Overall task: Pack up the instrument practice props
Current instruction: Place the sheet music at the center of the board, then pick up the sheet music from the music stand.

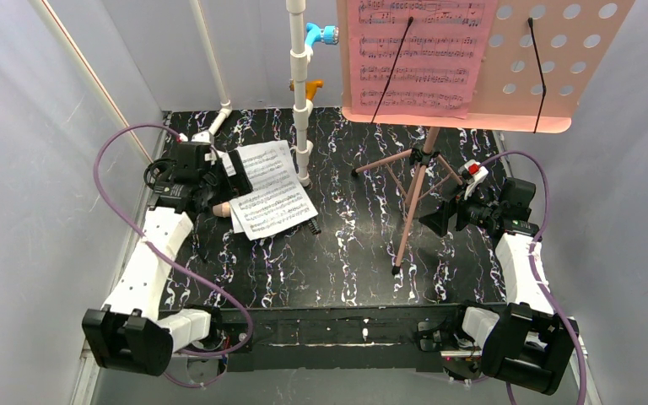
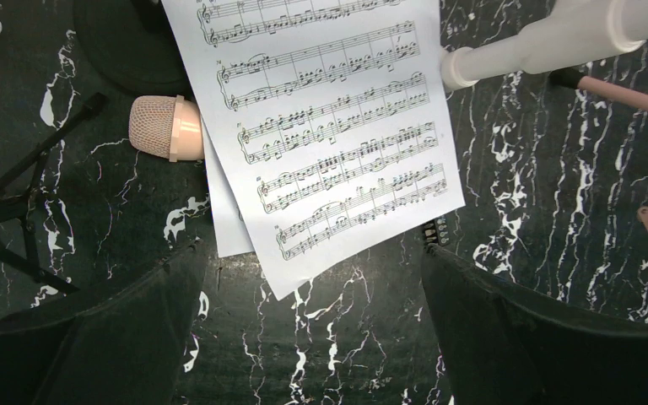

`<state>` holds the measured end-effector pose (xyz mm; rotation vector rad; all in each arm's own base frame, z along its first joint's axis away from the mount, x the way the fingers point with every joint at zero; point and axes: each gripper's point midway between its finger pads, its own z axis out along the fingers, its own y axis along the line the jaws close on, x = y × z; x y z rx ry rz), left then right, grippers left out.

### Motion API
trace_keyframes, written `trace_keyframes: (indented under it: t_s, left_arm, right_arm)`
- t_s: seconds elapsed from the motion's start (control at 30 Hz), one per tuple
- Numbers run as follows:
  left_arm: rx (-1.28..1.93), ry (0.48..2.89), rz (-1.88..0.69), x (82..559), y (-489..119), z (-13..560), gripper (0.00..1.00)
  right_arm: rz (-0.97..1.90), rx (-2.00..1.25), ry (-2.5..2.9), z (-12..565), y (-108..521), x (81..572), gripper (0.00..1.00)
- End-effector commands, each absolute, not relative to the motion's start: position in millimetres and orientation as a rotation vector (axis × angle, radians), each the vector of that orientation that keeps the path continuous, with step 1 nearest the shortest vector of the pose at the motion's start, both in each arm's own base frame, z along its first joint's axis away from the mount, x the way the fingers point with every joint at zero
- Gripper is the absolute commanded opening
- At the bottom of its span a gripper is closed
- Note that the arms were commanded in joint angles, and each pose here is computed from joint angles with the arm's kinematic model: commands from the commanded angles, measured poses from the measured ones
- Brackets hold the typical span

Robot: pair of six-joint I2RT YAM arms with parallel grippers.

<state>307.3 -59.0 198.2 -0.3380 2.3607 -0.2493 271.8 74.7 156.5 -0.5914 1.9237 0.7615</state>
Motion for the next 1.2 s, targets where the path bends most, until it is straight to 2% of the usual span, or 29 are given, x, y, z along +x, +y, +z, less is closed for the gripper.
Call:
trace_keyframes:
  t_s: [0.0, 0.5, 1.17]
  left_arm:
    - [-0.356, 2.322, -0.223, 291, -50, 214, 0.98]
    - [-0.245, 2.283, -0.253, 249, -49, 242, 0.98]
    - [-0.015, 2.265, -0.691, 187, -108, 265, 0.98]
  right_arm:
    - [0.737, -0.612, 1.892, 168, 73, 276, 1.0]
    - [0.72, -0.62, 1.893, 169, 71, 273, 1.0]
    - [0.444, -0.757, 2.096, 186, 38, 241, 1.0]
